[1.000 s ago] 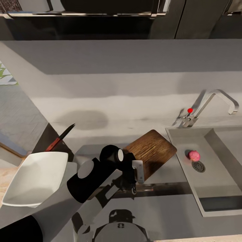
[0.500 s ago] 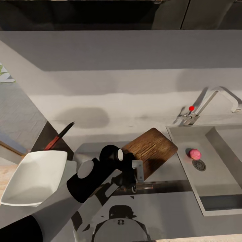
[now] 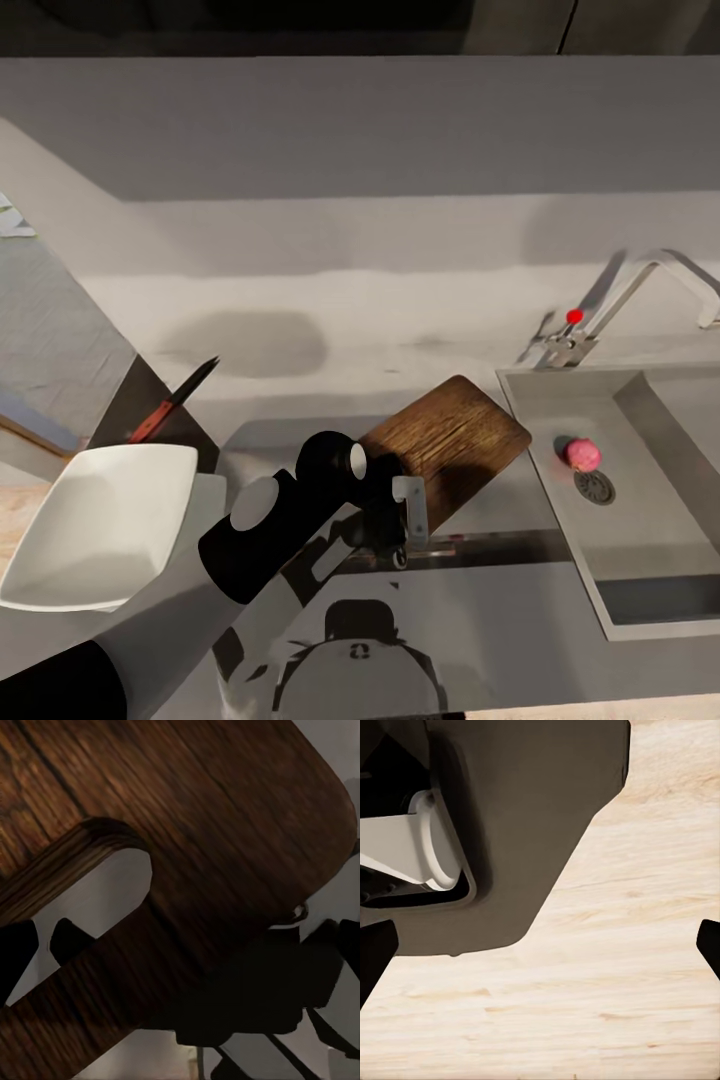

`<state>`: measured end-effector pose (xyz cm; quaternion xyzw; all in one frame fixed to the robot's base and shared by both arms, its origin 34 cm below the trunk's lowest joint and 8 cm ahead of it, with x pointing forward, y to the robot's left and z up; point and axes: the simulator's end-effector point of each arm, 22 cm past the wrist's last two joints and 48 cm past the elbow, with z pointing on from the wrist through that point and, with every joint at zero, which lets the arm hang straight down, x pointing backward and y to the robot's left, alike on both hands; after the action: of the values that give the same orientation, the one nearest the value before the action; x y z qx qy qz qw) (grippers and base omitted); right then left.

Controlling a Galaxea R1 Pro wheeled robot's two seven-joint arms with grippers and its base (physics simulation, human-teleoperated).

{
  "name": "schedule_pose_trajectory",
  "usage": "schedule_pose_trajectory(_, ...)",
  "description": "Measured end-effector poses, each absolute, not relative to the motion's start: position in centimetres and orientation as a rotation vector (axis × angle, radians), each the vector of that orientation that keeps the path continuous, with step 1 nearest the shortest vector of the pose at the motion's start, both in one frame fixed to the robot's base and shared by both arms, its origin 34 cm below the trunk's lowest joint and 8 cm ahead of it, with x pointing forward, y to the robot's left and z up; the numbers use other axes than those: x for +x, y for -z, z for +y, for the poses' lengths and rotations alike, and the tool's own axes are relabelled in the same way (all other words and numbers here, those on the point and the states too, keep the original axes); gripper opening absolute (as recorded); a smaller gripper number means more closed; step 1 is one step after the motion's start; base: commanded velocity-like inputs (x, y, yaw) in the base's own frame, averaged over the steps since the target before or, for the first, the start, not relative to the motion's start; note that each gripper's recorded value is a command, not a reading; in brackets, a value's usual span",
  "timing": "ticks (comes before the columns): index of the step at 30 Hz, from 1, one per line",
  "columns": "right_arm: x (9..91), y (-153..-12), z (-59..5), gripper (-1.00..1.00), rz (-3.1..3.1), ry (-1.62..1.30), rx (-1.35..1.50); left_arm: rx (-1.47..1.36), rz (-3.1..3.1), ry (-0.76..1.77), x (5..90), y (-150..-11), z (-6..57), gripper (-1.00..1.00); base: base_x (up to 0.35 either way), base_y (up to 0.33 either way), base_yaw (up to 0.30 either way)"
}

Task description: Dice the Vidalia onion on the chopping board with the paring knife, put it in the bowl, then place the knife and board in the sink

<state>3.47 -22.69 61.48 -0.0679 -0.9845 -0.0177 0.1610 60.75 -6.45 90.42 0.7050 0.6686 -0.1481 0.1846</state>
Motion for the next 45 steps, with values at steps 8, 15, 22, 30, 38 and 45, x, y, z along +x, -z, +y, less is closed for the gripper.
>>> schedule_pose_trajectory(8,3.3,-61.5,-22.7,1.0,-2.808,0.051,-0.191,1.984,1.875,0.422,60.7,-90.6,-6.7,1.0,0.0,0.0,0.0)
schedule_pose_trajectory(15,3.3,-61.5,-22.5,1.0,-2.807,0.053,-0.19,1.979,1.862,0.42,60.8,-91.0,-6.8,1.0,0.0,0.0,0.0)
schedule_pose_trajectory(22,3.2,-61.6,-22.1,1.0,-2.803,0.054,-0.191,1.979,1.862,0.421,60.8,-91.0,-6.8,1.0,0.0,0.0,0.0)
schedule_pose_trajectory(30,2.1,-61.9,-22.2,1.0,-2.779,0.049,-0.187,1.98,1.871,0.431,60.7,-90.4,-6.7,1.0,0.0,0.0,0.0)
schedule_pose_trajectory(38,1.6,-62.0,-22.2,1.0,-2.766,0.047,-0.186,1.975,1.865,0.447,60.6,-90.4,-7.0,1.0,0.0,0.0,0.0)
schedule_pose_trajectory(45,1.2,-62.1,-22.2,1.0,-2.754,0.046,-0.186,1.969,1.857,0.458,60.6,-90.4,-7.2,1.0,0.0,0.0,0.0)
